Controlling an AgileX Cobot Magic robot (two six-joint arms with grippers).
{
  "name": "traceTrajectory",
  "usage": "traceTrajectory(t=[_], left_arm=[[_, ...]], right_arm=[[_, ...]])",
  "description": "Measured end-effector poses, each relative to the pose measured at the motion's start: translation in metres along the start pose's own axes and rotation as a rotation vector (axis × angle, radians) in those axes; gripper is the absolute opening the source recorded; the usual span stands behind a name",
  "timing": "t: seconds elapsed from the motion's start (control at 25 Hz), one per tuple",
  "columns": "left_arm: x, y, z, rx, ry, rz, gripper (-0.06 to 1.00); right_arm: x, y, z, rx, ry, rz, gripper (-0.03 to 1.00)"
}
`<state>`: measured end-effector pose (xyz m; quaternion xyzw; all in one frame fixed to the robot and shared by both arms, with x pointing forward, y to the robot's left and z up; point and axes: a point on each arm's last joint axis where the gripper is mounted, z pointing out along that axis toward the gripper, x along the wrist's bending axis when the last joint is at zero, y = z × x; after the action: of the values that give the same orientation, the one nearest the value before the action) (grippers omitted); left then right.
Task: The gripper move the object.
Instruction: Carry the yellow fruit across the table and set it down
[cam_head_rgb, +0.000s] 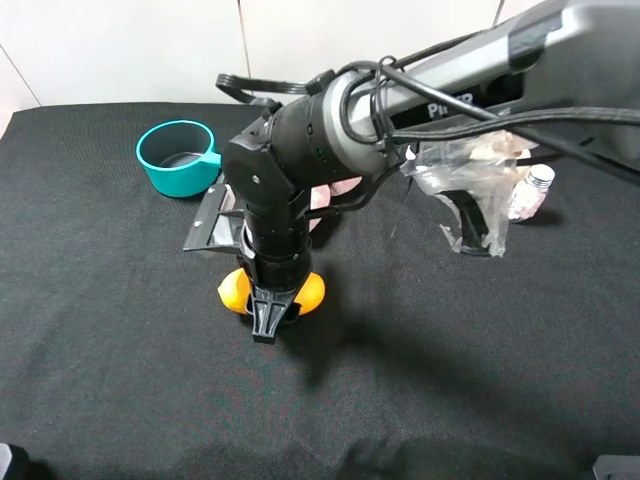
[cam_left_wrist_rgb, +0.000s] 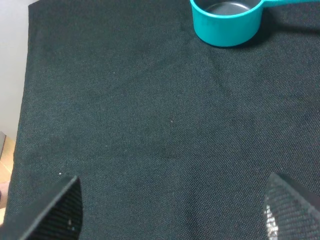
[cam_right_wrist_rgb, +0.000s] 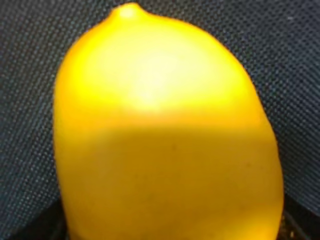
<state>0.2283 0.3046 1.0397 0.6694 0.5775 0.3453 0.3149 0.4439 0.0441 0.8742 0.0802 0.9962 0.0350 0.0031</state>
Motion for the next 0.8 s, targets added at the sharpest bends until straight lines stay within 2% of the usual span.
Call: traceTrajectory(t=[0.24,0.48,0.8], left_arm=[[0.000,0.000,0.000,0.000,0.000,0.000,0.79],[0.000,0.000,0.000,0.000,0.000,0.000,0.79],[0.000,0.000,0.000,0.000,0.001,0.000,0.79]], right_arm=[[-0.001,0.001,-0.015,-0.036,0.001,0.041,0.46],[-0.009,-0.006,-0.037,-0.063,0.054,0.138,0.46],[-0.025,-0.018,-0.075,-0.114,0.043,0.284,0.46]])
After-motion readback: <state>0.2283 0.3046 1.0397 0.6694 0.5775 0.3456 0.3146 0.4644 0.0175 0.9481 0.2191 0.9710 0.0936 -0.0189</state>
